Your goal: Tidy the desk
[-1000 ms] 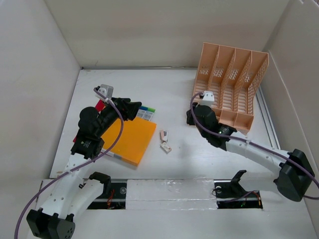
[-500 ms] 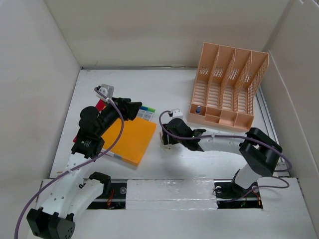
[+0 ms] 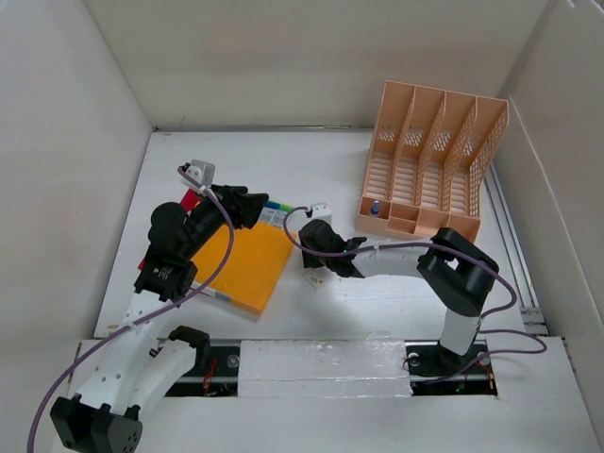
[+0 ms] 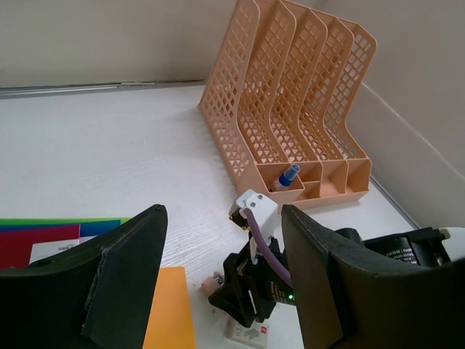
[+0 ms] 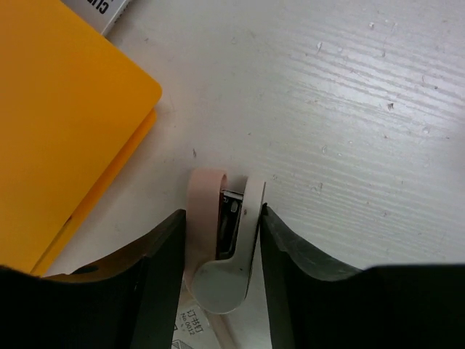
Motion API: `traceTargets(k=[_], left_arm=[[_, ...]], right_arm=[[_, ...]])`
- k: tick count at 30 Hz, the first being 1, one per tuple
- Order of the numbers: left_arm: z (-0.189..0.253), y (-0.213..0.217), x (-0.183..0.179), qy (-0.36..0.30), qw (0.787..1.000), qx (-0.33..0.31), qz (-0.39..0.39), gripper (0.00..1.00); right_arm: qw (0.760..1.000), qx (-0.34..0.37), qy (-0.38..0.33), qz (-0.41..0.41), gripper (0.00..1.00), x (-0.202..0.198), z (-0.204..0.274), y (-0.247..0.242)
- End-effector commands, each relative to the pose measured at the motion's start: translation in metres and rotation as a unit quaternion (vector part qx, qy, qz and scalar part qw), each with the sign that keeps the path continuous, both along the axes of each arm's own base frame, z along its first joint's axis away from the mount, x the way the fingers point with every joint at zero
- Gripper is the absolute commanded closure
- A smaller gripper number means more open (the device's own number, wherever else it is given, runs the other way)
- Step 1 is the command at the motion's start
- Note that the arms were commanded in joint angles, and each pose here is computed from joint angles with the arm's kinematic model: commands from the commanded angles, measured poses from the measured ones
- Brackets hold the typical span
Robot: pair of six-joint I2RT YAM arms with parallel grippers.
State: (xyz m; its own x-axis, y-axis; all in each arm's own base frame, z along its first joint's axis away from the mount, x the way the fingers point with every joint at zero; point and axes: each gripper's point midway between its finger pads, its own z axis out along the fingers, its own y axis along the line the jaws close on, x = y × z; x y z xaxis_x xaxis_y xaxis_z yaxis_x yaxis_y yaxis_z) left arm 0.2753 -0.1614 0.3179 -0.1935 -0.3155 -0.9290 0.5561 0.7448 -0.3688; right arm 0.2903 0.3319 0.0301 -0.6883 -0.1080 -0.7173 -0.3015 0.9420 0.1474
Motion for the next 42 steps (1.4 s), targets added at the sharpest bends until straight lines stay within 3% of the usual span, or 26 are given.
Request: traceTargets(k=[1,3,9,13,17,21,27,31,35,42], left_arm=[[0.03,-0.003,-0.006,-0.046,0.999,-0.015,-0.012,0.4],[0.027,-0.001,-0.003,-0.04,0.999,-0.012,-0.005,0.4],[0.025,-0.002,-0.002,-0.038,0.999,-0.011,-0.008,0.4],[0.026,-0.004,-0.003,-0.039,0.999,-0.013,-0.013,0.4],[0.024,-0.003,-0.002,-0.035,0.999,-0.012,-0.01,0.4],[0.028,-0.006,-0.005,-0.042,0.999,-0.017,-0.02,0.4],[0.027,-0.009,-0.006,-0.038,0.999,-0.021,-0.029,0.4],[0.022,-0.012,-0.004,-0.029,0.999,-0.02,-0.035,0.4],[0.025,-0.011,-0.005,-0.033,0.999,-0.023,-0.035,0.41],[0.03,-0.009,-0.008,-0.041,0.998,-0.026,-0.03,0.4]], right_arm=[[1.0,-0.006,-0.017,-0.004,0.55,0.006,0.008,0.009],[1.0,-0.003,-0.021,-0.014,0.68,0.006,0.014,0.005],[0.991,0.054,-0.099,-0.071,0.73,0.018,0.077,-0.013],[0.965,0.124,-0.177,-0.151,0.73,0.025,0.147,-0.061],[0.925,0.162,-0.209,-0.272,0.71,0.029,0.165,-0.139],[0.867,0.208,-0.226,-0.393,0.7,0.031,0.166,-0.226],[0.81,0.224,-0.234,-0.488,0.69,0.02,0.152,-0.306],[0.795,0.243,-0.218,-0.511,0.68,0.025,0.141,-0.332],[0.76,0.258,-0.2,-0.561,0.68,0.034,0.127,-0.376],[0.722,0.306,-0.184,-0.592,0.68,0.049,0.112,-0.414]])
